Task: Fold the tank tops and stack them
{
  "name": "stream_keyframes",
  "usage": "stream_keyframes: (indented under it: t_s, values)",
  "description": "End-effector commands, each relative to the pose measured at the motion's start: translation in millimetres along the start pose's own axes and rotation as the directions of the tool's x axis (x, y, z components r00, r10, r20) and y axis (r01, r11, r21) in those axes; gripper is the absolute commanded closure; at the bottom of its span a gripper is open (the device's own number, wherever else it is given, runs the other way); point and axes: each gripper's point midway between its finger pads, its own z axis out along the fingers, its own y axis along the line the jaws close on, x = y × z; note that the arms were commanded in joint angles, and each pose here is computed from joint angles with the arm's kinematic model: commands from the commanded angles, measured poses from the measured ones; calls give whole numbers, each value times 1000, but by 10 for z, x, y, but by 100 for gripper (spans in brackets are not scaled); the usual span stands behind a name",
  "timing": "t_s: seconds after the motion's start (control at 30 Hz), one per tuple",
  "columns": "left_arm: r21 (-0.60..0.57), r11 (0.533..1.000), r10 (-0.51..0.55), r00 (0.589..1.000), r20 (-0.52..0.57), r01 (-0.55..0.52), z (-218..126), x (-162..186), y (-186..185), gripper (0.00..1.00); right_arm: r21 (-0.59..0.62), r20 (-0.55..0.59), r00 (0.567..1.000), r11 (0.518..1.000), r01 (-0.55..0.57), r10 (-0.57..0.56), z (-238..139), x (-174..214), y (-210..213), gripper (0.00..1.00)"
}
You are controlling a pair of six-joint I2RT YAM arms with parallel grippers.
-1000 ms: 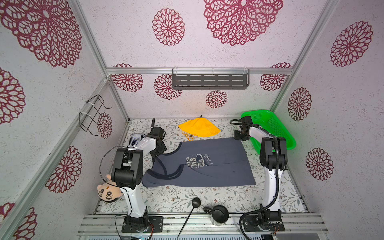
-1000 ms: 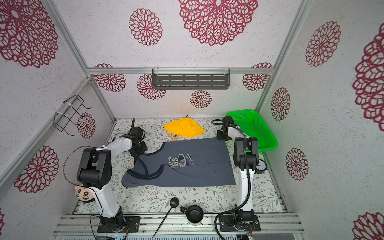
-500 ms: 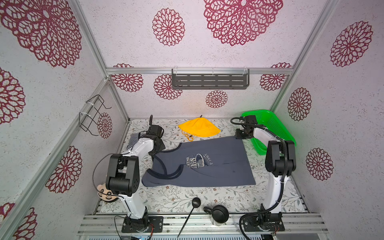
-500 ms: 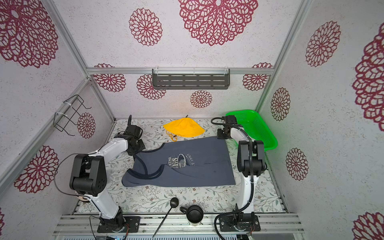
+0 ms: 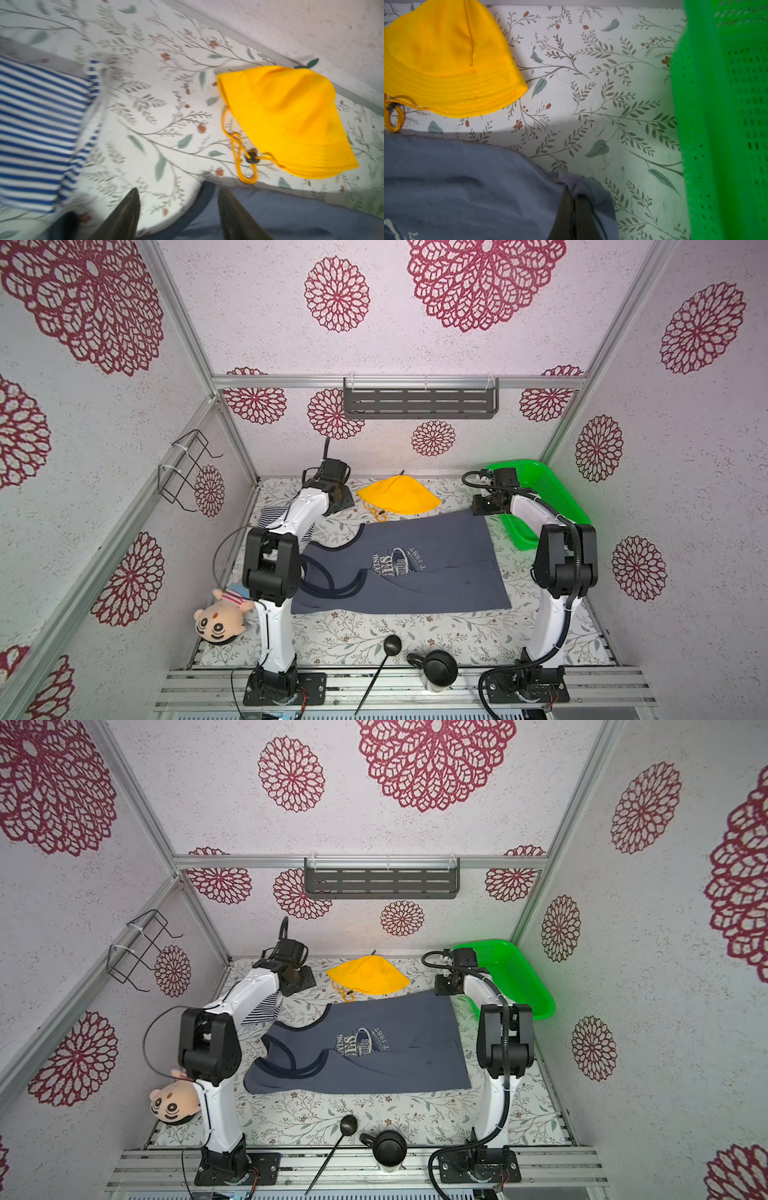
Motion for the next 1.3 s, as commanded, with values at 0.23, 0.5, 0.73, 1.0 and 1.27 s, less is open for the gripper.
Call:
stream_keyframes:
  t_s: [0.23,0.5,0.73,1.0,1.27]
  values:
    - [18,999,40,986,-163,-38,488,634,-216,33,-22,9,1000,1000,-9,9,-13,-34,15,100]
    - [4,1000,27,983,-184,-27,657,723,-203,48,-20,5,1000,1000,-15,15,-14,11,8,100]
    - [23,999,27,978,-209,-22,691,828,-262,60,-11,3,1000,1000,-16,16,-17,13,-3,100]
    - [78,997,14,981,-191,1,673,771,-390,100,-20,6,1000,1000,-9,9,-5,12,10,100]
    - [185,983,30,998,-60,-19,87,443,-546,100,-42,62,997,998,46,-43,-319,18,53,100]
